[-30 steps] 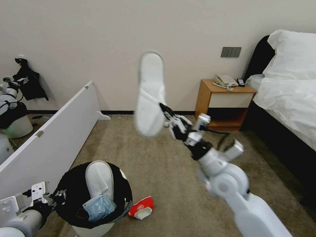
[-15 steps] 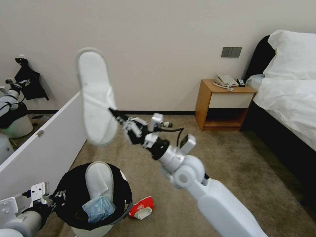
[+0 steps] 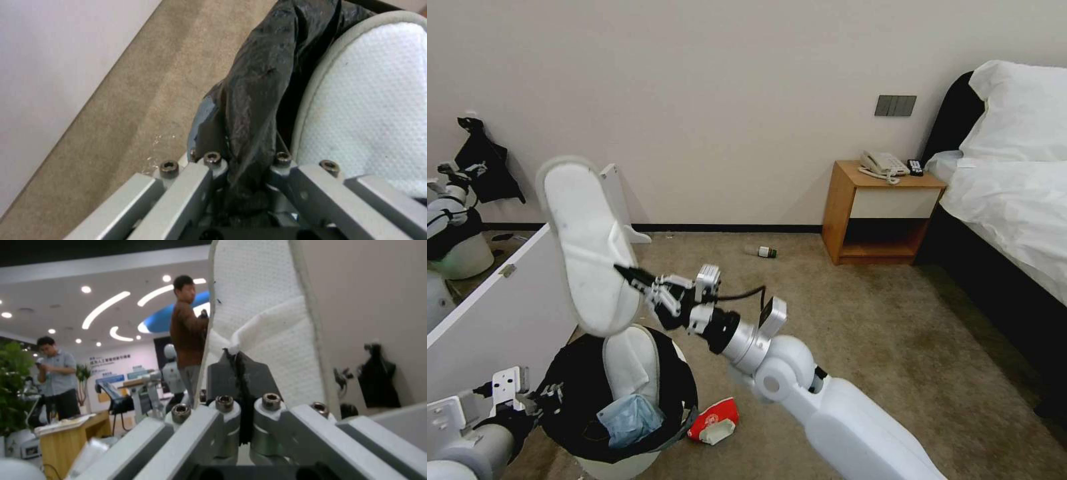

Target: Pick up the trash bin, then pick up the garbage from the floor and place it into the trash bin.

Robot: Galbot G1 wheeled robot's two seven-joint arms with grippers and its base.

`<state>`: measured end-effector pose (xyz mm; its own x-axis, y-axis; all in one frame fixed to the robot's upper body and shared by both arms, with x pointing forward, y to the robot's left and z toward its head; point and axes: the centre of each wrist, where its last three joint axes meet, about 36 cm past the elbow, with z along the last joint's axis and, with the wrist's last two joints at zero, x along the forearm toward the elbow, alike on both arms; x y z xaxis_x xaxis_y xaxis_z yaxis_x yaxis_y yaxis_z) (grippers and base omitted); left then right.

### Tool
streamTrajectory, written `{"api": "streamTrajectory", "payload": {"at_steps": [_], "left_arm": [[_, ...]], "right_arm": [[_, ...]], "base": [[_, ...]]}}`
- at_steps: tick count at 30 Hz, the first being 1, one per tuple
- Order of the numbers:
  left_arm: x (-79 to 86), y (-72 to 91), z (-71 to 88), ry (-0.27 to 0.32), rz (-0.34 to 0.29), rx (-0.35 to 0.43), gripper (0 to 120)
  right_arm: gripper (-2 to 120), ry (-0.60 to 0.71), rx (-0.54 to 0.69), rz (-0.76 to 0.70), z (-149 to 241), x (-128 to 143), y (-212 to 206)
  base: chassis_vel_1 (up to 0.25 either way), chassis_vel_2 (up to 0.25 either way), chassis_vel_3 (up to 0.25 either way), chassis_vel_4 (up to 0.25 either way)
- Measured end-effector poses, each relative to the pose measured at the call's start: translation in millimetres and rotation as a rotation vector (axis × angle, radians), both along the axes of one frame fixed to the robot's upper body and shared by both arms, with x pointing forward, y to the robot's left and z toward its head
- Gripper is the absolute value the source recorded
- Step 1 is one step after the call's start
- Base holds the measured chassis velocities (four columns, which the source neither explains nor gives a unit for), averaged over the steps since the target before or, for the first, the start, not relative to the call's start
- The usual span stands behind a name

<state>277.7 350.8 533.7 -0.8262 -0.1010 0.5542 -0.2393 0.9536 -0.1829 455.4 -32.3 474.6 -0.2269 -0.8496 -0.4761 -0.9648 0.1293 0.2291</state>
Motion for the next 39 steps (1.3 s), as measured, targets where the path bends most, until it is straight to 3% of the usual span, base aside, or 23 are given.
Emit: {"api": "streamTrajectory", "payload": {"at_steps": [19, 39], "left_arm": [[0.8, 1.7, 4.5, -0.011, -0.004, -0.009, 4], [3.1, 4.6, 7.0, -0.020, -0.003, -0.011, 4]], "right_arm": [[0, 0.112, -0.118, 0.016, -80, -29, 12], [0, 0.160, -0.172, 0.041, -111, -59, 6]], "base": [[0.000, 0.000, 0.000, 0.000], [0.000, 0.000, 0.000, 0.000]]}}
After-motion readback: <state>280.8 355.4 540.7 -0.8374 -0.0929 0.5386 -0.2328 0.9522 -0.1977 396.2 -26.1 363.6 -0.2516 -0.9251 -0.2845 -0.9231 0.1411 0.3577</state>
